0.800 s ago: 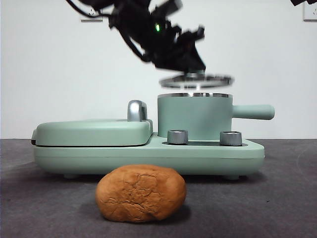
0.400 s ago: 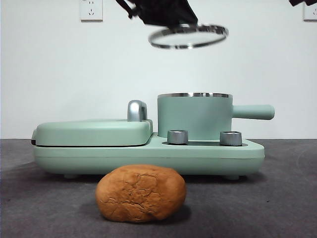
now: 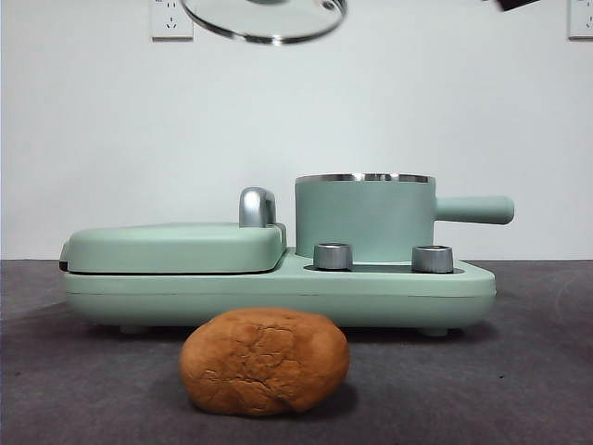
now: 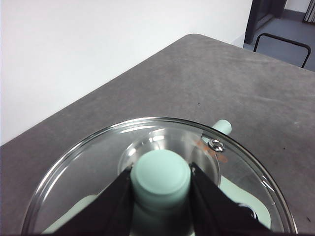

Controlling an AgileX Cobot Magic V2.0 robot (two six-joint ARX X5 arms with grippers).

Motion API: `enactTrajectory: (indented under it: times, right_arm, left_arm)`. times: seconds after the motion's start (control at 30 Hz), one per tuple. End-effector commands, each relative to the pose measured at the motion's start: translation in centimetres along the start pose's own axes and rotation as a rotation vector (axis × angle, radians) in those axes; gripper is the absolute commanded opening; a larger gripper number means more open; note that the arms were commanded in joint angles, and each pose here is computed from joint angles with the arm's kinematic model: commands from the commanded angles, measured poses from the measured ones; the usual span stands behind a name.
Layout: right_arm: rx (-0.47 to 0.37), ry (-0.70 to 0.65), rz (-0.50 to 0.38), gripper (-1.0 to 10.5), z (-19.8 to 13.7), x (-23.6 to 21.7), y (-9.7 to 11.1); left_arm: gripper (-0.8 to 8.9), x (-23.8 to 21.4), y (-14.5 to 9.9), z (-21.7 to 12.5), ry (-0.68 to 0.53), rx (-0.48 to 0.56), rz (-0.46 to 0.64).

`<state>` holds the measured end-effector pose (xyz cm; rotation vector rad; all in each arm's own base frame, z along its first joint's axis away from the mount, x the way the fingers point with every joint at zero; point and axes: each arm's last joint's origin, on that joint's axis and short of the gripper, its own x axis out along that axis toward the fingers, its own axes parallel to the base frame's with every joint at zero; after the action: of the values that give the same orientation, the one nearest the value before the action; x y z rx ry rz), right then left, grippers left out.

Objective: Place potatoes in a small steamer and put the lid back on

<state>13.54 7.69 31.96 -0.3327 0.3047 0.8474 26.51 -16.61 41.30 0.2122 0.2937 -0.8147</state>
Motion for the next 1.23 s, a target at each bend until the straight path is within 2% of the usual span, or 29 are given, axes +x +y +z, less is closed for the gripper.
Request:
enactTrajectory:
  times: [0.03,0.27,0.47,0.73,0.9,1.23]
  right_arm:
    - [-0.054,0.01,0.09,2.4,0.7,1.3,1.0]
    - [-0.078,0.15,0.28,3.1,-0.1,5.7,3.3]
    - [-0.102,0.282,0.387,3.4,-1.5,9.4,5.0]
    - [-0.115,0.352,0.439,3.4,-2.9,13.1,6.2]
    - [-0.117,0.376,0.461,4.2,-3.7,14.8,6.7]
    - [-0.129,0.428,0.51,4.2,-5.6,17.8,8.3]
  left_arm:
    - [0.1,-2.8,0.2,1.4,-0.058,0.03,0.031]
    - [0.09,-7.4,1.1,0.9,-0.004,0.014,0.108]
    - [0.1,-10.2,1.4,-0.7,0.006,-0.018,0.17]
    - [0.09,-12.3,0.3,-5.1,0.045,-0.105,0.205]
    - [0.09,-13.1,-0.7,-7.5,0.06,-0.15,0.206]
    - [0.09,-13.8,-1.2,-8.2,0.055,-0.157,0.207]
